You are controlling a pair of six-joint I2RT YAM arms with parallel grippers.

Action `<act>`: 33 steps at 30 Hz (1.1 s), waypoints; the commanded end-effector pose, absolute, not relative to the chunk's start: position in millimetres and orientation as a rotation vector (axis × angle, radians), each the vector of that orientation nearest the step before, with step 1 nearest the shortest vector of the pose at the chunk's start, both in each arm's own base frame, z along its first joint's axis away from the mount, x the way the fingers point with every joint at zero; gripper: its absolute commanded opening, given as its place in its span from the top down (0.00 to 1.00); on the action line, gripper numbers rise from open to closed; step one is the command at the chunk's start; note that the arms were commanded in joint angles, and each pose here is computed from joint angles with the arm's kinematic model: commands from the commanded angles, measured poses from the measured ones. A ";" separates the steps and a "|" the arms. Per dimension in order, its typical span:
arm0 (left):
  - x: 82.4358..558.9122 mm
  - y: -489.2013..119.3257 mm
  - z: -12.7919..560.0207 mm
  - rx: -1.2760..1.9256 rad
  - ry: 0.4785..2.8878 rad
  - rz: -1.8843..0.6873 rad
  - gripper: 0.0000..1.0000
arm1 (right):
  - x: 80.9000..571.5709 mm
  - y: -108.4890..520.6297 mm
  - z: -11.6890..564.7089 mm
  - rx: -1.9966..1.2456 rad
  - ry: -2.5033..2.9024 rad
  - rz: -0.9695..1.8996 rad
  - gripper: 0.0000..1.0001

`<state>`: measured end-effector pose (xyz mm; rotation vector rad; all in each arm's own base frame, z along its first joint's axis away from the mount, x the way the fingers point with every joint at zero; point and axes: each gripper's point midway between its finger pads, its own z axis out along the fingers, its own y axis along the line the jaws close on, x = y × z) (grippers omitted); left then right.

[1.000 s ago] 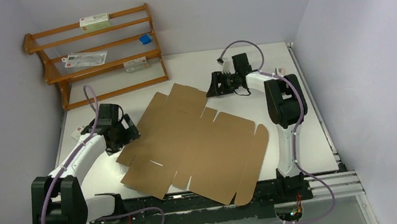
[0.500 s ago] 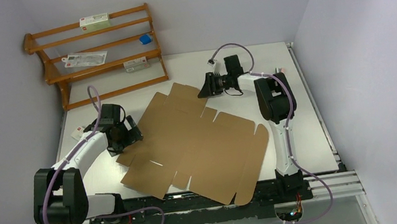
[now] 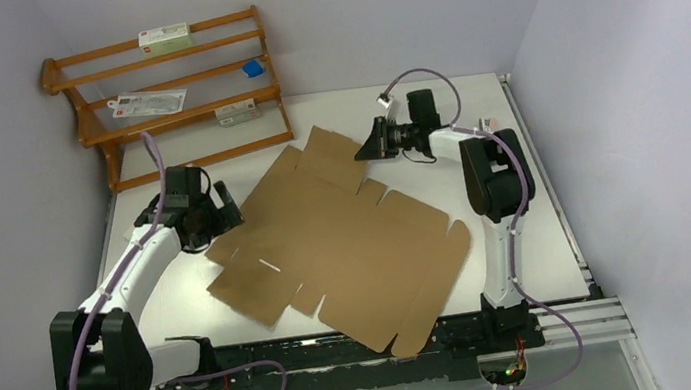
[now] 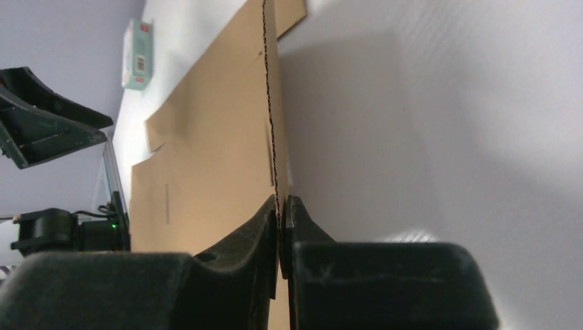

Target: Fold the paper box

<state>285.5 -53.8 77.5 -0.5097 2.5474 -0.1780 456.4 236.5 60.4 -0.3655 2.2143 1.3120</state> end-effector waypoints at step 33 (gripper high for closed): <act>322.5 -87.6 154.6 -0.274 2.330 -0.450 0.00 | 331.6 93.5 106.2 0.604 1.983 0.840 0.90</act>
